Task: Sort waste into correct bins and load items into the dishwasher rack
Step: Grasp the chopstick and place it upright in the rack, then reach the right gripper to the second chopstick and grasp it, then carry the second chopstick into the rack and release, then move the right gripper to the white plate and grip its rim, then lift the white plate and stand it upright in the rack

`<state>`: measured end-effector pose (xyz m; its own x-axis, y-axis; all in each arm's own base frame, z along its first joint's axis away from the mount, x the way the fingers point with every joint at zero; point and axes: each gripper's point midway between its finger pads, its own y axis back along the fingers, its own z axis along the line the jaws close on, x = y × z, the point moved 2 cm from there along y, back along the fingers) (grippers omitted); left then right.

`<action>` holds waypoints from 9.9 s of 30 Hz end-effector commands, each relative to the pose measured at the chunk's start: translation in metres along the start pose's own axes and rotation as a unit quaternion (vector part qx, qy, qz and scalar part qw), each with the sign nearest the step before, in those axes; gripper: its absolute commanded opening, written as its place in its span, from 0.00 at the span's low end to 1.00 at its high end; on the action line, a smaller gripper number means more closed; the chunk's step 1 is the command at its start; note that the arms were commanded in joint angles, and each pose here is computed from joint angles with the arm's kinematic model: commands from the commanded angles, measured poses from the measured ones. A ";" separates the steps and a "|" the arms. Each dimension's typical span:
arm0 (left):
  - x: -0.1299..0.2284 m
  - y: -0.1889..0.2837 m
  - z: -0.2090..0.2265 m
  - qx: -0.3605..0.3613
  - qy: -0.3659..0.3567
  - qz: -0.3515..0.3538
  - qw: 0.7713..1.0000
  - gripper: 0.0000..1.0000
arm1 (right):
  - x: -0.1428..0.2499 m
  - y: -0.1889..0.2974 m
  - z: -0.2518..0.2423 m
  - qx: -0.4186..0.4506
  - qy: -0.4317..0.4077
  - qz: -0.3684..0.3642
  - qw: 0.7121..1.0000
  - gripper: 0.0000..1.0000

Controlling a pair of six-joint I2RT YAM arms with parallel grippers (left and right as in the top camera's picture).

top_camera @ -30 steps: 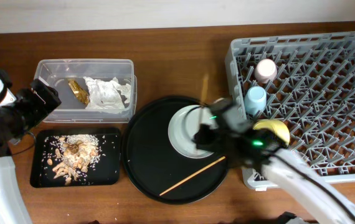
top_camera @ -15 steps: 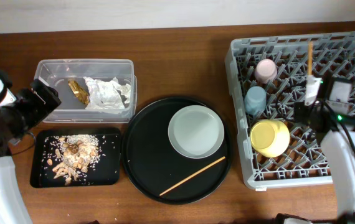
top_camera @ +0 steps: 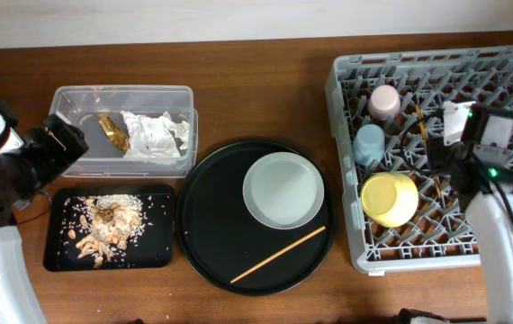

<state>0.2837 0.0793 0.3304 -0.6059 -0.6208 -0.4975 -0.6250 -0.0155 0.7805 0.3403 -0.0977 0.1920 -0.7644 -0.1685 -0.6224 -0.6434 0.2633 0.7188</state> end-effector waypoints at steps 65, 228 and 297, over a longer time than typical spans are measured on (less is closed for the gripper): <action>-0.001 0.001 0.001 -0.002 0.003 -0.004 1.000 0.99 | 0.117 0.123 0.361 -0.513 0.620 0.128 0.579 0.04; -0.001 0.001 0.001 -0.002 0.003 -0.004 1.000 0.99 | 0.072 0.030 0.358 -0.226 0.001 0.268 0.937 0.38; -0.001 0.001 0.001 -0.002 0.003 -0.004 1.000 0.99 | 0.093 0.027 0.394 -0.261 0.072 0.226 0.936 0.04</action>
<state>0.2838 0.0793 0.3305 -0.6055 -0.6207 -0.4981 -0.6255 -0.0157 0.7801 0.2755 0.2634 0.0309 -0.9296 -0.2881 -0.2297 -0.1984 -0.1340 0.9709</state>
